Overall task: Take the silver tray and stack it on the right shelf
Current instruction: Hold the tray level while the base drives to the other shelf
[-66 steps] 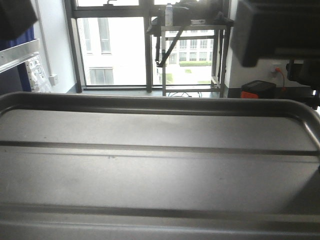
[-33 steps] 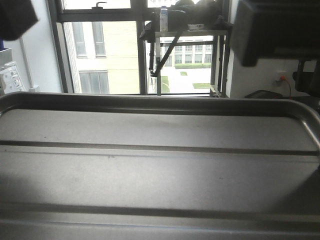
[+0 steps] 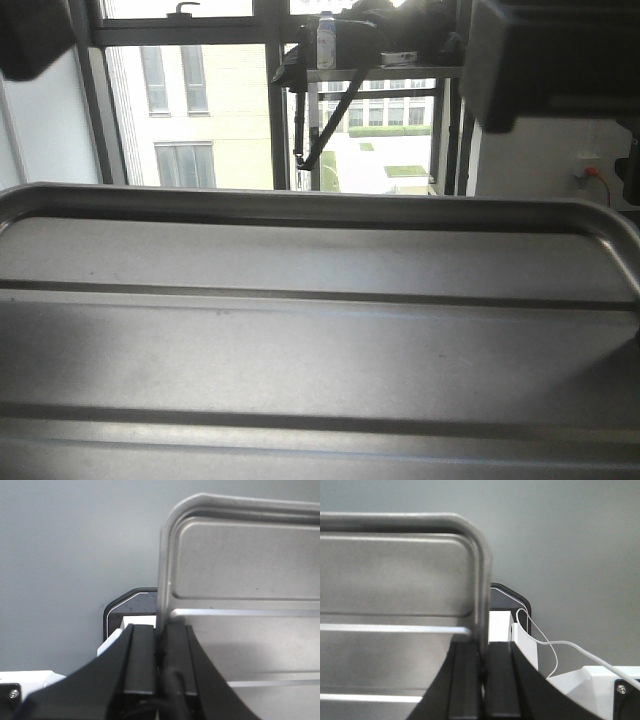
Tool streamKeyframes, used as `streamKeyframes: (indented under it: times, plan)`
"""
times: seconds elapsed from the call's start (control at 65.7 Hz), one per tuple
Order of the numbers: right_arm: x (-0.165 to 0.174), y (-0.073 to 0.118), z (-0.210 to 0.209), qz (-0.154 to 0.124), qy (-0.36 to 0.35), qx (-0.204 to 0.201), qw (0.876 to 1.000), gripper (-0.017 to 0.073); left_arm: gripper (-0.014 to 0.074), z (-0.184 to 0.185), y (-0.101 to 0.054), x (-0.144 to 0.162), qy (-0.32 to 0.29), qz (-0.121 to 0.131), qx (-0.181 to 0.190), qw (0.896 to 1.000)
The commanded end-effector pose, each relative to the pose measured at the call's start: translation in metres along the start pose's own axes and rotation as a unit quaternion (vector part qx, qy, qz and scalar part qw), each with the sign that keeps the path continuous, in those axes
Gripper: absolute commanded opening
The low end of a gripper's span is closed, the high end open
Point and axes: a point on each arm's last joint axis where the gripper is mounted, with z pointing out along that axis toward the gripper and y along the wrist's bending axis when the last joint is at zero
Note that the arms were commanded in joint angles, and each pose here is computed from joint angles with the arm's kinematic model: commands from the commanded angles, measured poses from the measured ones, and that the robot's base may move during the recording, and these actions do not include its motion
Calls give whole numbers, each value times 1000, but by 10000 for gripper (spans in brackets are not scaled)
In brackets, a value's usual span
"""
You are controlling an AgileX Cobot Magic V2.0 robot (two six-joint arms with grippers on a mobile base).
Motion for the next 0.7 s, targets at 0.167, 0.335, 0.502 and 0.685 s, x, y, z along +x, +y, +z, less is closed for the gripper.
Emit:
streamKeyframes:
  times: [0.167, 0.335, 0.502, 0.685]
  plan:
    - [-4, -9, -11, -3, -17, 28, 999, 60, -98, -12, 7, -3, -11, 0, -25, 1000]
    - [-4, -9, -11, -3, -17, 28, 999, 60, -98, -12, 7, -3, -12, 1, -25, 1000]
    - [-4, -9, -11, -3, -17, 28, 999, 60, -98, -12, 7, -3, -12, 1, -25, 1000]
    - [-4, -9, -11, -3, -17, 28, 999, 60, -98, -12, 8, -3, -12, 1, -27, 1000]
